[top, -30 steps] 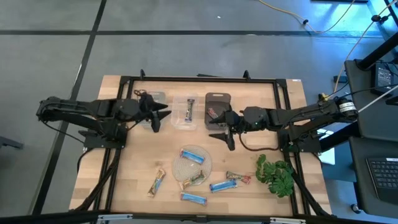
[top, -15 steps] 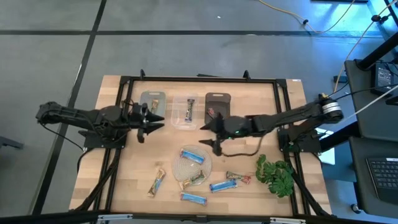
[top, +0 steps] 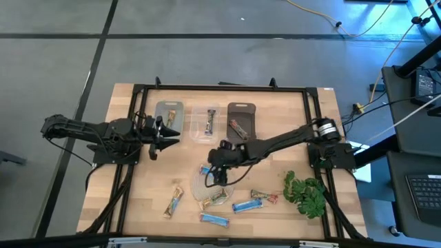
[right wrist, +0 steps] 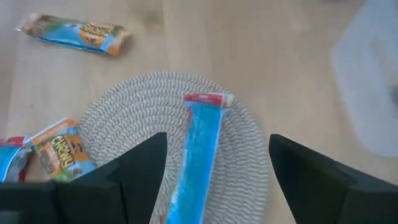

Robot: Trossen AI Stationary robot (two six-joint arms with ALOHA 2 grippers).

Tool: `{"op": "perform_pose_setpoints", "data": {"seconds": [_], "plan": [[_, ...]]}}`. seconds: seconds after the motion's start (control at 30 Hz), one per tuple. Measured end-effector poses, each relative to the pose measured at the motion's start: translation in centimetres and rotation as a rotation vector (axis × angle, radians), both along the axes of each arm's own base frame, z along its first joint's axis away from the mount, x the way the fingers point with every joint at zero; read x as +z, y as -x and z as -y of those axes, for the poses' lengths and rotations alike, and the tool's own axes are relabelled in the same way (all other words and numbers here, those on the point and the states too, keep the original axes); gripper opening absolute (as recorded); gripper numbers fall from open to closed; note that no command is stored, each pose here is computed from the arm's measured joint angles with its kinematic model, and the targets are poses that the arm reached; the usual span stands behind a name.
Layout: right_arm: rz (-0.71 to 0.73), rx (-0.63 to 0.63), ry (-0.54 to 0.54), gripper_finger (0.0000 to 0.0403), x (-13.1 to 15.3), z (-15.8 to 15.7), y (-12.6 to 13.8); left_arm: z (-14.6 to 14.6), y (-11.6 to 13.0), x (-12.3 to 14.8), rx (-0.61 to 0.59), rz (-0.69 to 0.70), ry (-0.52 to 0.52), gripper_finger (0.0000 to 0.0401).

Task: Pick and place Granola Bars by type
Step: Put the red granola bar into the black bin

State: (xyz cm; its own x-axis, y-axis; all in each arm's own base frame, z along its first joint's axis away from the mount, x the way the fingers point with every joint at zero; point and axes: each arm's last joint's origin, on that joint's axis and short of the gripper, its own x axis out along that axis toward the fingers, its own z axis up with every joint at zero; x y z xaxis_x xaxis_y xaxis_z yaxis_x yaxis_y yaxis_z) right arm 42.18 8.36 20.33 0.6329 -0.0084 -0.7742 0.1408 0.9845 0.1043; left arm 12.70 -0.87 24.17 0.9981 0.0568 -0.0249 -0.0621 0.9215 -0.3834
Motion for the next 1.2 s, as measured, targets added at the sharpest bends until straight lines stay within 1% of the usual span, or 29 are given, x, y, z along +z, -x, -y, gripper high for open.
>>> {"op": "perform_pose_setpoints", "data": {"seconds": [0.13, 0.3, 0.47, 0.57, 0.7, 0.77, 0.9, 1.0, 1.07, 1.2], "plan": [[-0.02, -0.025, -0.021, 0.0284, -1.3, -0.5, -1.1, 0.0, 0.0, -0.2, -0.005, -0.018, -0.002, 0.0157], [-0.066, -0.054, -0.034, 0.0284, -3.1, -0.7, -1.4, 0.0, 0.0, -0.6, -0.007, -0.06, -0.006, 0.0155], [-0.099, -0.022, -0.014, 0.0284, -4.7, -1.2, -1.5, 0.0, 0.1, -0.8, -0.007, -0.087, -0.009, 0.0153], [-0.12, -0.002, -0.022, 0.0284, -5.4, -1.7, -1.5, 0.0, 0.1, -0.9, -0.007, -0.096, -0.01, 0.0155], [-0.137, 0.003, -0.02, 0.0284, -6.2, -2.0, -1.5, 0.0, 0.1, -0.9, -0.007, -0.098, -0.01, 0.0153], [-0.136, -0.009, 0.0, 0.0283, -6.2, -2.0, -1.5, 0.0, 0.1, -1.0, -0.007, -0.098, -0.01, 0.0153], [-0.123, -0.035, 0.038, 0.0261, -6.2, -1.9, -1.5, 0.0, 0.1, -1.0, -0.007, -0.098, -0.01, 0.0155], [-0.123, -0.028, 0.038, 0.0231, -6.2, -1.9, -1.5, 0.0, 0.1, -1.0, -0.007, -0.098, -0.01, 0.0155], [-0.129, 0.001, 0.035, 0.0212, -6.2, -2.0, -1.5, 0.0, 0.1, -1.0, -0.007, -0.098, -0.01, 0.0153], [-0.131, 0.009, 0.032, 0.0183, -6.2, -2.0, -1.5, 0.0, 0.1, -1.0, -0.007, -0.098, -0.01, 0.0154]]}}
